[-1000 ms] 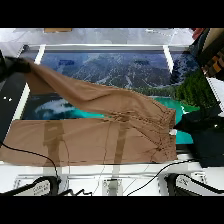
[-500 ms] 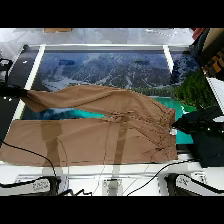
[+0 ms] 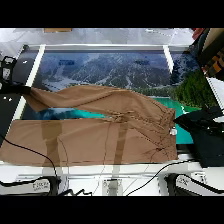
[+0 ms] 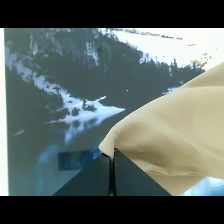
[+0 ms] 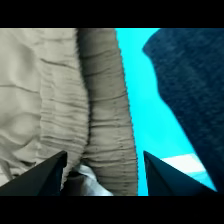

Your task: Fold the clothes and pants, and hang the long-sleeved shirts on hangers.

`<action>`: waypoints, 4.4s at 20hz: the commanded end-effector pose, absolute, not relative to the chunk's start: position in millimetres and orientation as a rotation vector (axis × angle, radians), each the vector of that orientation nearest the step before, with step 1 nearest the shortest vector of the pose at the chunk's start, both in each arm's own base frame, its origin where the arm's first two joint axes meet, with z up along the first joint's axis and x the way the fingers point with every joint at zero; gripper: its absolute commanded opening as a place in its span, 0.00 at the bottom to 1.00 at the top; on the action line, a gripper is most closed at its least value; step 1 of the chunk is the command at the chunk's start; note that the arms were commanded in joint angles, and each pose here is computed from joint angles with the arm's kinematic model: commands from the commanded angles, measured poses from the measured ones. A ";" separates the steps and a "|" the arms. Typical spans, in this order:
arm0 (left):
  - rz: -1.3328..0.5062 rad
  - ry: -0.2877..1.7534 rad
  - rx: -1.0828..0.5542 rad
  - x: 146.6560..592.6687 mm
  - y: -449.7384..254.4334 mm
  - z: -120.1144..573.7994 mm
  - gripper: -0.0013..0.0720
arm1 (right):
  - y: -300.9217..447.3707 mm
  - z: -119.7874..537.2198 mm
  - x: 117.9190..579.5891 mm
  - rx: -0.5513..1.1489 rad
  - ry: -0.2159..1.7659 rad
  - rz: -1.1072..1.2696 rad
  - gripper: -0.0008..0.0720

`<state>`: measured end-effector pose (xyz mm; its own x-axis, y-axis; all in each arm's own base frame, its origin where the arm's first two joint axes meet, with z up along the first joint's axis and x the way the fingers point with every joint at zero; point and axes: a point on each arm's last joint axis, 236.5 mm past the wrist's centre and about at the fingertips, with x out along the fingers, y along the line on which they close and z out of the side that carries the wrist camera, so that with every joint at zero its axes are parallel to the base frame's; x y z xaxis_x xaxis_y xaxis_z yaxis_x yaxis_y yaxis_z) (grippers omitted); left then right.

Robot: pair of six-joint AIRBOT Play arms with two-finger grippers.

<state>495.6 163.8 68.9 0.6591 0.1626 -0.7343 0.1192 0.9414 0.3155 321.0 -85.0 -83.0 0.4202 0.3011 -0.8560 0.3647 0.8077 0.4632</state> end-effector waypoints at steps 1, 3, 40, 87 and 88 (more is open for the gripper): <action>0.011 0.841 0.338 499.8 155.2 69.9 0.03 | -96.6 -89.9 313.6 0.657 1.187 -0.102 0.78; 0.010 0.839 0.335 500.0 154.7 69.9 0.03 | -84.8 -96.9 299.3 0.728 1.262 -0.078 0.78; 0.003 0.844 0.328 499.5 152.1 68.8 0.03 | 6.6 -121.7 340.5 0.845 1.351 0.254 0.77; 0.196 1.163 0.163 446.2 224.5 -59.1 0.05 | -70.6 -64.8 441.7 0.454 1.099 0.132 0.07; 0.196 1.164 0.163 445.8 224.4 -58.2 0.24 | -70.7 -64.8 441.7 0.454 1.099 0.132 0.17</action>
<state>445.3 224.6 -57.2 0.3818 0.2374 -0.8933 -0.0686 0.9711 0.2288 441.0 -70.1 -65.0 0.4550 0.3264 -0.8285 0.1190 0.8998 0.4198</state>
